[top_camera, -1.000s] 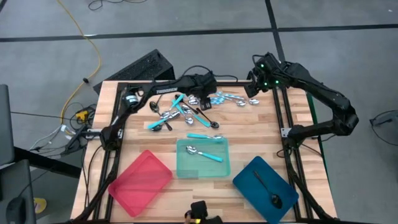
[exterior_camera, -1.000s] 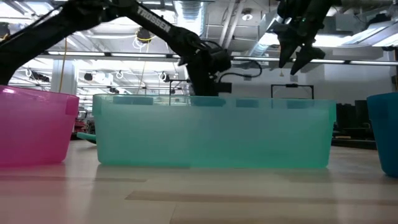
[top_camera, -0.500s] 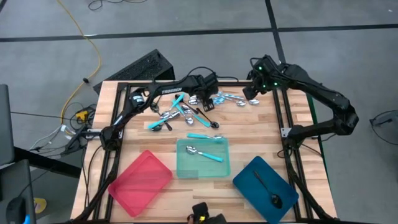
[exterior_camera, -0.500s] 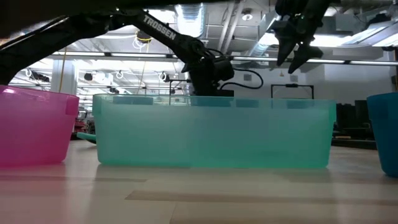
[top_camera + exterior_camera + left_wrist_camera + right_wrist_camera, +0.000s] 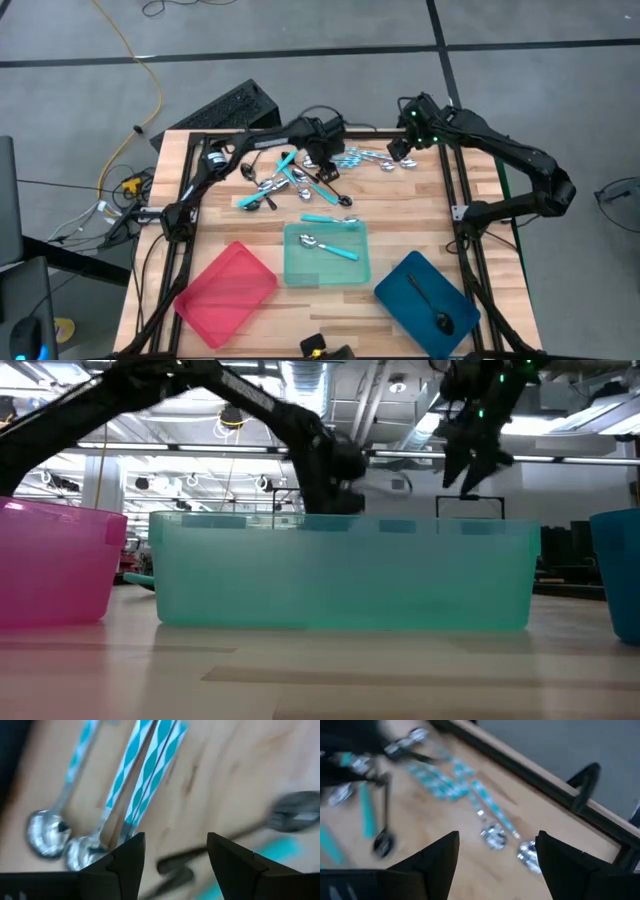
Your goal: Sort silverware by color (type)
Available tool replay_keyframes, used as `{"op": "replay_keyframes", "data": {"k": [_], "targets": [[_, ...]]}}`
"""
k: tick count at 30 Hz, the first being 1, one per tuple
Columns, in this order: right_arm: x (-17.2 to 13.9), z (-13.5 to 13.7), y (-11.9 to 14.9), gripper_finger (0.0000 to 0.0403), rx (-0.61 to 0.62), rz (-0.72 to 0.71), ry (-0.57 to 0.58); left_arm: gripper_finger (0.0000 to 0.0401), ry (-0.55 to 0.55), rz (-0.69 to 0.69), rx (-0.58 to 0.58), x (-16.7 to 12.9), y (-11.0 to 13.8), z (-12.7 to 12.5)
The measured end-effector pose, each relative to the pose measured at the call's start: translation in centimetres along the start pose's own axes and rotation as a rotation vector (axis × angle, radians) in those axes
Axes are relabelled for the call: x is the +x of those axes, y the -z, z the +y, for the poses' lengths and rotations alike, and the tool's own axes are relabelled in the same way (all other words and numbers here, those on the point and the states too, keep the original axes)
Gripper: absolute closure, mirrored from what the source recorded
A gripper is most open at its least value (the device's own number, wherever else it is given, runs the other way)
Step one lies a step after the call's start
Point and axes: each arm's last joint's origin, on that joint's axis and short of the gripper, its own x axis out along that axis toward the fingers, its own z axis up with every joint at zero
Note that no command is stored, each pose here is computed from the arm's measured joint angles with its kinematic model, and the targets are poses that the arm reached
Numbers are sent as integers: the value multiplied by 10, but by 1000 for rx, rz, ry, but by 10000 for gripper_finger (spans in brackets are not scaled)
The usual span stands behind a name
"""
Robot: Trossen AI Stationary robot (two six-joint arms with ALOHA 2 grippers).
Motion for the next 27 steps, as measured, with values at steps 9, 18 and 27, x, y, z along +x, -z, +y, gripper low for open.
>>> {"op": "replay_keyframes", "data": {"k": [9,18,27], "targets": [[71,-30,42,280,356,130,176,205,-93,-308,-24,-145,5,-17],[107,-29,58,388,467,212,397,205,-244,-606,-60,-258,39,-32],[138,-35,76,389,547,385,539,205,-296,-669,-72,-292,59,-35]]}}
